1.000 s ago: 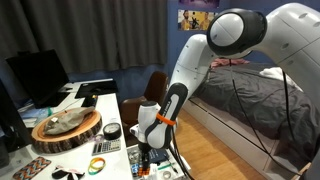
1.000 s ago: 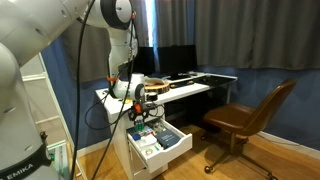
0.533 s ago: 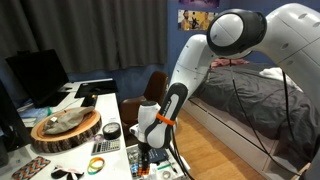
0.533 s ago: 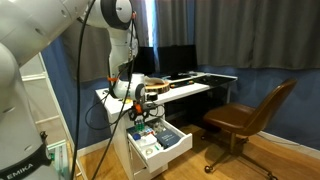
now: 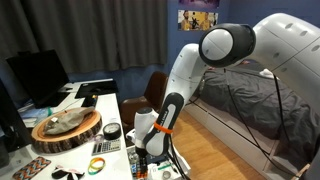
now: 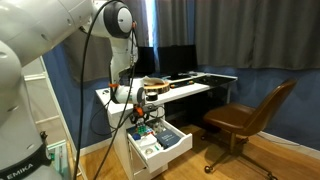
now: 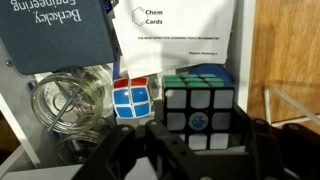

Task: Put the rubik's cube in the open drawer on the left

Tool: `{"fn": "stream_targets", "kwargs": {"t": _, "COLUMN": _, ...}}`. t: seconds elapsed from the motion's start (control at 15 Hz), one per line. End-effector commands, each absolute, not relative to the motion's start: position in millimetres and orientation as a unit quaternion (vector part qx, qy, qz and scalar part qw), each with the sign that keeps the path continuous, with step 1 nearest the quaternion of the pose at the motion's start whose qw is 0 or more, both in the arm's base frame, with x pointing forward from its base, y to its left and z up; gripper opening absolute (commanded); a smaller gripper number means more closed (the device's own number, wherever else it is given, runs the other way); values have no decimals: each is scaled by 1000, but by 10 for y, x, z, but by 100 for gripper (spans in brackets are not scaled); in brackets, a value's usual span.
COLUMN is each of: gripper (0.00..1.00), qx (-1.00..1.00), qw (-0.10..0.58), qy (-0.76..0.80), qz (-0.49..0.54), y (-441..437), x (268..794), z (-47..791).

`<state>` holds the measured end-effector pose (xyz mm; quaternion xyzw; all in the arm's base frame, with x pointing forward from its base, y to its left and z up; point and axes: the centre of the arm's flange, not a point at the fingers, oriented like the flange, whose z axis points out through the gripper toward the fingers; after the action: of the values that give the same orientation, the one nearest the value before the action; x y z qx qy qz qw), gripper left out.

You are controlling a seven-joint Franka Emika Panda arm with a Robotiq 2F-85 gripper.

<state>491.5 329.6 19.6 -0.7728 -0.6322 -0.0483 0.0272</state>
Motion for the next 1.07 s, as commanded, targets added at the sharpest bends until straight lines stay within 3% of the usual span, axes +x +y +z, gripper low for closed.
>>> {"fn": "stream_targets", "kwargs": {"t": 0.0, "gripper": 37, "qx": -757, "qw": 7, "qy": -650, "qz": -64, "y": 3459, "x": 4994, "z": 37}}
{"fn": "stream_targets", "kwargs": {"t": 1.0, "gripper": 37, "qx": -737, "qw": 8, "qy": -673, "qz": -58, "y": 3570, "x": 5113, "z": -245}}
